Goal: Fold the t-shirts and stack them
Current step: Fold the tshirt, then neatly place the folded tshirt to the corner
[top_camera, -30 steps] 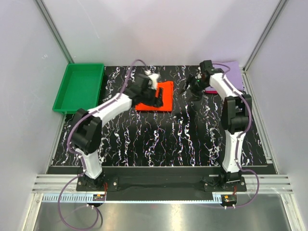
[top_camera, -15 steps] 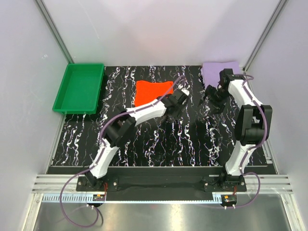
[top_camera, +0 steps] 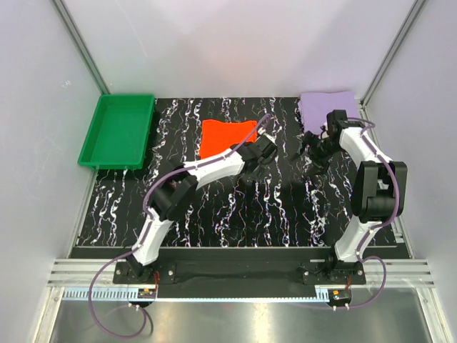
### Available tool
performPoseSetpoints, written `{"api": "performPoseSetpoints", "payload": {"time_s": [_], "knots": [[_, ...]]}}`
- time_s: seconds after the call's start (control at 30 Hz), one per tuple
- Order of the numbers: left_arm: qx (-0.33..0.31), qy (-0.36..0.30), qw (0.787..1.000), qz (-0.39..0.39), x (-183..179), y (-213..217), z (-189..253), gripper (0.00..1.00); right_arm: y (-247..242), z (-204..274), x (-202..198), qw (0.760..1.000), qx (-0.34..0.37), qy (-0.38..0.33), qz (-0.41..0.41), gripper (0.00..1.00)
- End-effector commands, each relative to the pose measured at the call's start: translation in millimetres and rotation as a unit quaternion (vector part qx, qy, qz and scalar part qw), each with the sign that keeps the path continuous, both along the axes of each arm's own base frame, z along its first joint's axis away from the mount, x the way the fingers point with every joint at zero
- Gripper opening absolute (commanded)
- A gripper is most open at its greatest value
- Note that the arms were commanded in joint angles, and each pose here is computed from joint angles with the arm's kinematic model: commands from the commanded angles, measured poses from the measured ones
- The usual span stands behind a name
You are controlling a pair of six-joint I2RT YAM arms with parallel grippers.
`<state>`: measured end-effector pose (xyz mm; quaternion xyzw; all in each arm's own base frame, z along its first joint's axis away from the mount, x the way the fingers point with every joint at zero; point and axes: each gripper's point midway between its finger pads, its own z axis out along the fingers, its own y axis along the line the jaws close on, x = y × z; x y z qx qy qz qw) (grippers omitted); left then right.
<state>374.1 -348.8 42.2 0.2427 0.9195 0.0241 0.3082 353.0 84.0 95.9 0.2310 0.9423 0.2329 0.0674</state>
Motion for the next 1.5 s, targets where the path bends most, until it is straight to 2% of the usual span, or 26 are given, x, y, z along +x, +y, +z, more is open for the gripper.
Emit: {"api": "performPoseSetpoints", "payload": {"time_s": [0.0,0.03,0.13,0.17,0.23,0.27,0.37,0.5,0.67,1.0,1.1,1.2,1.33,1.4,1.43,1.47], "knots": [[-0.052,-0.057,0.997,0.0,5.4,-5.3,60.2,0.7,6.5,22.8,20.4,0.998,0.024,-0.056,0.013,0.87],[-0.043,-0.065,0.997,-0.006,7.3,-3.4,63.1,0.7,7.3,24.4,21.5,0.998,0.027,-0.057,0.014,0.87],[-0.003,-0.086,0.991,-0.1,8.1,-1.0,62.7,0.7,7.1,24.9,22.1,0.998,0.026,-0.056,0.017,0.87],[0.034,-0.093,0.982,-0.162,4.8,4.6,53.0,0.71,7.3,24.2,20.9,0.998,0.027,-0.055,0.017,0.87],[0.033,-0.107,0.966,-0.234,-3.6,0.9,57.9,0.73,9.3,25.6,21.3,0.998,0.033,-0.058,0.016,0.87],[0.064,-0.126,0.951,-0.274,-0.8,4.5,55.3,0.74,9.5,26.0,22.9,0.997,0.034,-0.062,0.013,0.86],[0.122,-0.124,0.93,-0.323,-2.2,16.6,38.0,0.75,10.3,25.7,21.3,0.997,0.037,-0.063,0.01,0.87],[0.157,-0.155,0.916,-0.336,11.4,16.9,31.1,0.75,10.0,23.1,19.8,0.997,0.036,-0.062,0.001,0.87],[0.152,-0.182,0.912,-0.334,23.6,6.0,23.6,0.74,10.4,17.2,21.4,0.997,0.039,-0.059,-0.008,0.87],[0.147,-0.173,0.909,-0.348,33.0,-10.8,5.4,0.69,12.9,12.4,36.3,0.997,0.05,-0.063,-0.021,0.87],[0.137,-0.165,0.913,-0.347,37.9,-18.1,0.3,0.65,16.7,5.6,40.7,0.996,0.063,-0.055,-0.026,0.86],[0.127,-0.15,0.917,-0.347,36.6,-22.4,-9.4,0.56,19.5,1.8,46.7,0.995,0.075,-0.056,-0.032,0.87],[0.101,-0.159,0.92,-0.343,38.6,-30.5,-2.6,0.34,28.1,-10.1,54.4,0.993,0.107,-0.036,-0.032,0.89],[0.086,-0.161,0.923,-0.338,40.9,-30.9,4.1,0.26,29.2,-12.8,59.4,0.993,0.111,-0.03,-0.037,0.93],[0.079,-0.159,0.927,-0.331,43.5,-27.8,5.9,0.23,29.9,-14.1,62.7,0.992,0.112,-0.033,-0.038,1.0],[0.073,-0.159,0.928,-0.328,45.5,-26.2,8.0,0.19,29.5,-14.7,64.6,0.992,0.114,-0.035,-0.042,1.0]]}}
